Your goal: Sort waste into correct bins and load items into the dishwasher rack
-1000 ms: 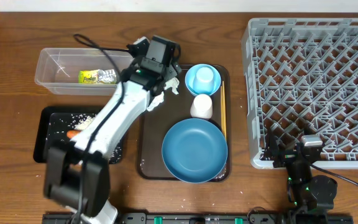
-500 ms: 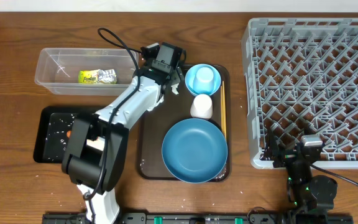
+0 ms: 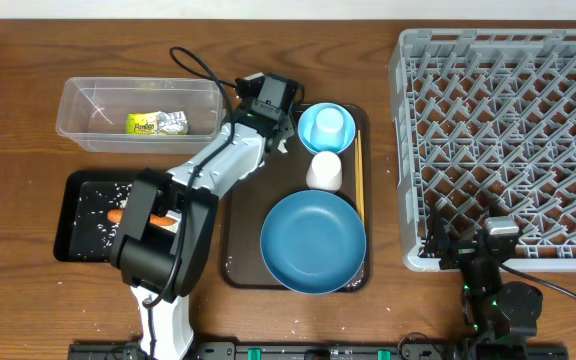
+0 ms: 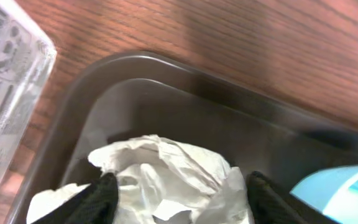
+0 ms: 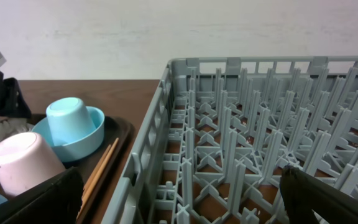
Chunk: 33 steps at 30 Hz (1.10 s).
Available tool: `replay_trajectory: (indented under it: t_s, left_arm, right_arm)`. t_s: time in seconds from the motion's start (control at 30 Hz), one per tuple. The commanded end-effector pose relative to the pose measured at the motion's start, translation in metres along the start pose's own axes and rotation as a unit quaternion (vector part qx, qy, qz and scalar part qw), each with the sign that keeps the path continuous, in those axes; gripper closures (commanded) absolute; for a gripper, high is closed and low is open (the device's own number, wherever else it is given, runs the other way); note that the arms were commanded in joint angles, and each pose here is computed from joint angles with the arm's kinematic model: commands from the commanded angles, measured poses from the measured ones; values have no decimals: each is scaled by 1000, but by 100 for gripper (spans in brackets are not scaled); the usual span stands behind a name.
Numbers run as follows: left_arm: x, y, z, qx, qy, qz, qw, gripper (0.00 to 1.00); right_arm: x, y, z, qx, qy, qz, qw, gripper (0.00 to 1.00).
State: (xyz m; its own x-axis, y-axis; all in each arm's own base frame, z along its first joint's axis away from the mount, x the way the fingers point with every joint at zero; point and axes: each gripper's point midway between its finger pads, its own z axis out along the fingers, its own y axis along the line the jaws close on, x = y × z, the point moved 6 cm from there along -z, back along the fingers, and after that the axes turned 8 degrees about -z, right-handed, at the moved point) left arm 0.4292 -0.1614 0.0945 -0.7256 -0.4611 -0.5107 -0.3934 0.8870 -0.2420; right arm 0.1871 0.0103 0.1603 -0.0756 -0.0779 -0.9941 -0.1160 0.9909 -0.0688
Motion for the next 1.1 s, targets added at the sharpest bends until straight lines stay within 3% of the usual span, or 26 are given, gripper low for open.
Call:
replay_trajectory:
  t_s: [0.0,0.17,0.37,0.47,0.57,1.07]
  left_arm:
    - [6,-4,2,4,6,10,1000,41]
    - [9,-4,2,1,10,13,1000,61]
    - [11,-2,2,-4,17,15,1000,73]
    - [14,-2,1,1,29,16,999,87]
    - [14,-5,-4,13,38,15,999,94]
    - [-28,-19,-97,87,-17,-13,996,94]
  right_arm:
    - [2,-4,0,12,4,-5,1000,1]
    - [2,-4,0,11,4,-5,1000,1]
    - [2,-4,0,11,4,-5,1000,1]
    - [2,-4,0,12,4,-5,1000,1]
    - [2,-4,0,11,4,-5,1000,1]
    - [2,-4,0,11,4,-5,1000,1]
